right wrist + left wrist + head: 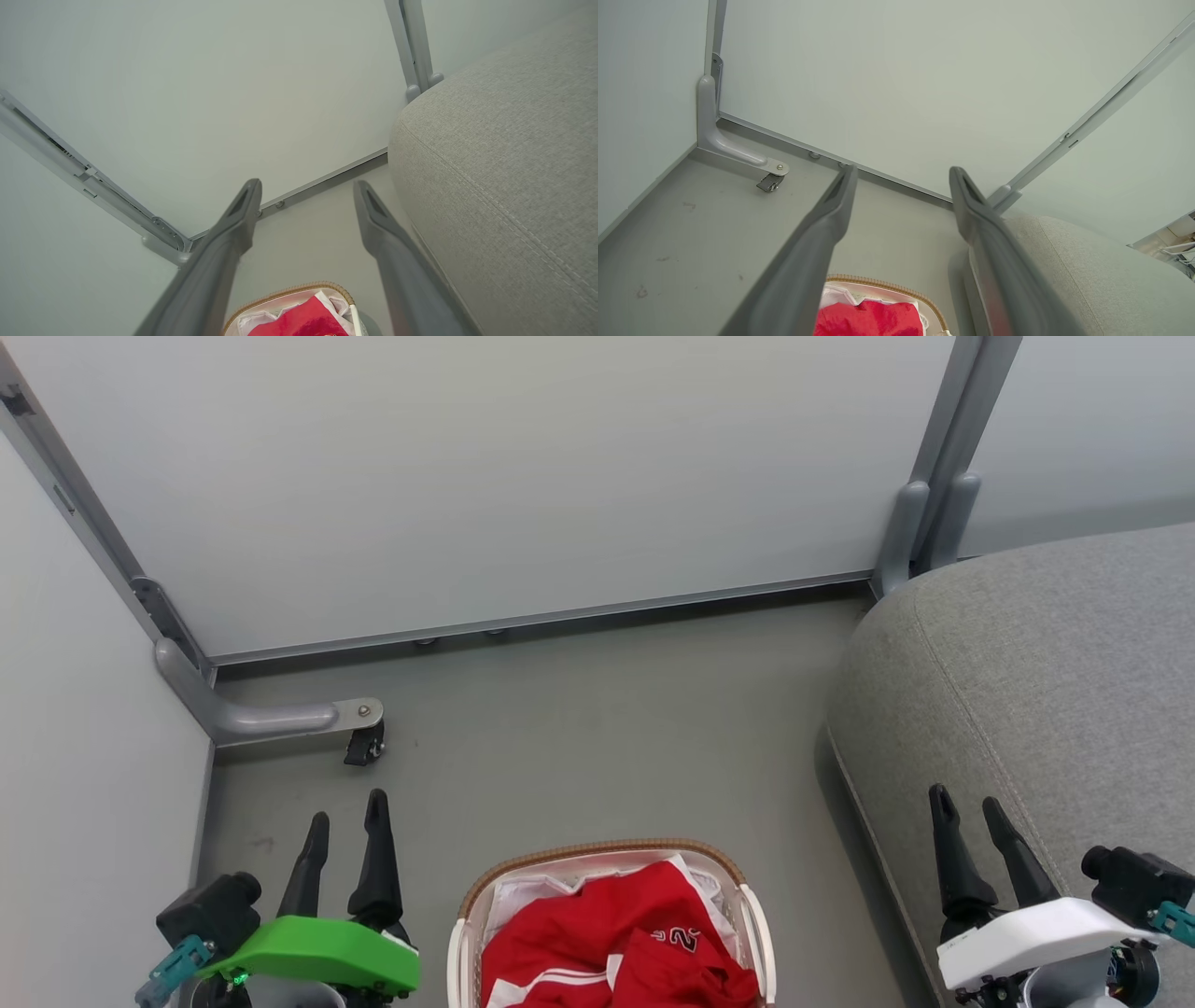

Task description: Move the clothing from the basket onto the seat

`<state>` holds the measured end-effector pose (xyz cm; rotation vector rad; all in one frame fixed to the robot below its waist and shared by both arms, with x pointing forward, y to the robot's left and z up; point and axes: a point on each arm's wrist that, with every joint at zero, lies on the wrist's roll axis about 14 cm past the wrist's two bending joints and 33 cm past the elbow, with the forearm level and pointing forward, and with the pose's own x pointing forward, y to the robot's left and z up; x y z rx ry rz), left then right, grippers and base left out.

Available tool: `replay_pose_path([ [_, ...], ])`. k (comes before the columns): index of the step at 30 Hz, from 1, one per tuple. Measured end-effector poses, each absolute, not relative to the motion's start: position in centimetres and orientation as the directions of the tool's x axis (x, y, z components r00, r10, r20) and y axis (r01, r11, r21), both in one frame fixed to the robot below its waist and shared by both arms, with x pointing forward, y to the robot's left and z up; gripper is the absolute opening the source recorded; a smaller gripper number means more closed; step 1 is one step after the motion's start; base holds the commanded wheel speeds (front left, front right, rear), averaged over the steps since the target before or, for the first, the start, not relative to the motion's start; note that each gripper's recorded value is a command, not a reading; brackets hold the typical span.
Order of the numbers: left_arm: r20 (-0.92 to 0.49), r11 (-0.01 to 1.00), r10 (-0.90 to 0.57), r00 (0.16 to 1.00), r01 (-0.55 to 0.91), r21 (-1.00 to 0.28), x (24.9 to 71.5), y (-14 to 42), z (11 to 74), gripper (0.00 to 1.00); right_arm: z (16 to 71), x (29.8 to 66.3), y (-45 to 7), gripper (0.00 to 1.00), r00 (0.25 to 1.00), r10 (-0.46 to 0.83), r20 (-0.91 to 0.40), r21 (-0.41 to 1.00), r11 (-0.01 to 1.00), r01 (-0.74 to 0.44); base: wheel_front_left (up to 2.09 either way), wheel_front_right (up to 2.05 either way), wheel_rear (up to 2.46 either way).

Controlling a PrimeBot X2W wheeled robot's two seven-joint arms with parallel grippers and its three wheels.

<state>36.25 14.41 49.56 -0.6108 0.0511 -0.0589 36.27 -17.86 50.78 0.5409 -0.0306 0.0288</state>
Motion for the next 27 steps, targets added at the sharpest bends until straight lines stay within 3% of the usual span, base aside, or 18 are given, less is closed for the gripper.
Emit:
replay_pose_path([
  [27, -0.051, 0.933, -0.077, 0.996, 0.054, -0.357, 35.1, 14.1, 47.8, 1.00, 50.7, 35.7, -16.5, 1.00, 0.995, 0.082, 0.058, 0.236, 0.967, -0.094, 0.00, 0.00, 0.00],
])
